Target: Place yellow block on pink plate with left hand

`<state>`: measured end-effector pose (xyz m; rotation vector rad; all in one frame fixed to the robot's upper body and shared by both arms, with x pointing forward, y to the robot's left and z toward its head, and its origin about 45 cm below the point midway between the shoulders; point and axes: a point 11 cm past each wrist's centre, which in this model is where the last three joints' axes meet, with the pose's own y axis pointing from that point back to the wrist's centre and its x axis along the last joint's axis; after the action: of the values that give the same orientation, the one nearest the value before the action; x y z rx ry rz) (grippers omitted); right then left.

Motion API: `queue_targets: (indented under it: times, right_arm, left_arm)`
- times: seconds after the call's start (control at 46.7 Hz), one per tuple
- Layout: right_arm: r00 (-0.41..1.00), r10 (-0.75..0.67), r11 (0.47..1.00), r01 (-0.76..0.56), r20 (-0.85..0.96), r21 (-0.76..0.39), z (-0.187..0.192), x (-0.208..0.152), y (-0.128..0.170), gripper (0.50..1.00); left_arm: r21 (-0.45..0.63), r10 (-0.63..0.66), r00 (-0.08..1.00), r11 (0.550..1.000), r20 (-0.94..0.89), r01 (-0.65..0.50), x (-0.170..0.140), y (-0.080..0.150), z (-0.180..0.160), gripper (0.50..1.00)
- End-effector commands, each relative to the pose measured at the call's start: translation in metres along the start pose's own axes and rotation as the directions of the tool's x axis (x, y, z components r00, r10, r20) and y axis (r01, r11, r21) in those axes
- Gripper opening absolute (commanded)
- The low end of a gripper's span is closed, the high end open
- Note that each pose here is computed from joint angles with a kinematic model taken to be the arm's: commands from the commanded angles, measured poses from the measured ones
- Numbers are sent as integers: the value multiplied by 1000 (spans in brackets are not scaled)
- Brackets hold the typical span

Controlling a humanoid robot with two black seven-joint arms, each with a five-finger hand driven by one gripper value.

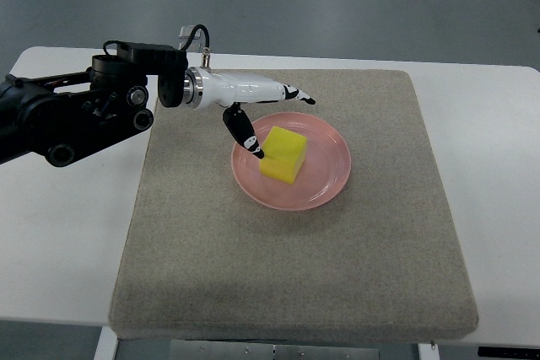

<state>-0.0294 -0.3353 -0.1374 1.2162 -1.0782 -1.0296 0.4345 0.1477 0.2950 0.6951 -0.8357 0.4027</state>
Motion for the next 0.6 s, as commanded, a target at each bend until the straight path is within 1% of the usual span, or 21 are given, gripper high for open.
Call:
queue_targets:
  times: [0.0,0.086,0.171,0.343,0.45,0.492,0.578]
  right_arm:
    - [1000,-1,1000,1,0,0,0,0,0,924]
    - [1000,1,1000,-1,0,0,0,0,0,924]
    - [1000,-1,1000,1,0,0,0,0,0,924]
    - [1000,-2,1000,2,0,0,0,-1,0,924]
    - [1000,-1,1000,1,0,0,0,0,0,924]
    - [1000,-1,1000,1,0,0,0,0,0,924]
    - [1000,1,1000,-1,0,0,0,0,0,924]
  left_arm:
    - [-26,76,976,996,-202,-83,21,13,-4,996]
    - [-38,133,903,986,-408,-163,39,24,-11,994]
    - [-11,184,823,974,-537,-224,54,36,-27,994]
    - [76,270,673,950,-689,-304,67,55,-65,994]
    - [123,318,502,915,-804,-383,80,72,-90,996]
    - [132,317,442,907,-839,-400,83,77,-97,996]
    - [137,293,337,898,-895,-419,79,83,-110,994]
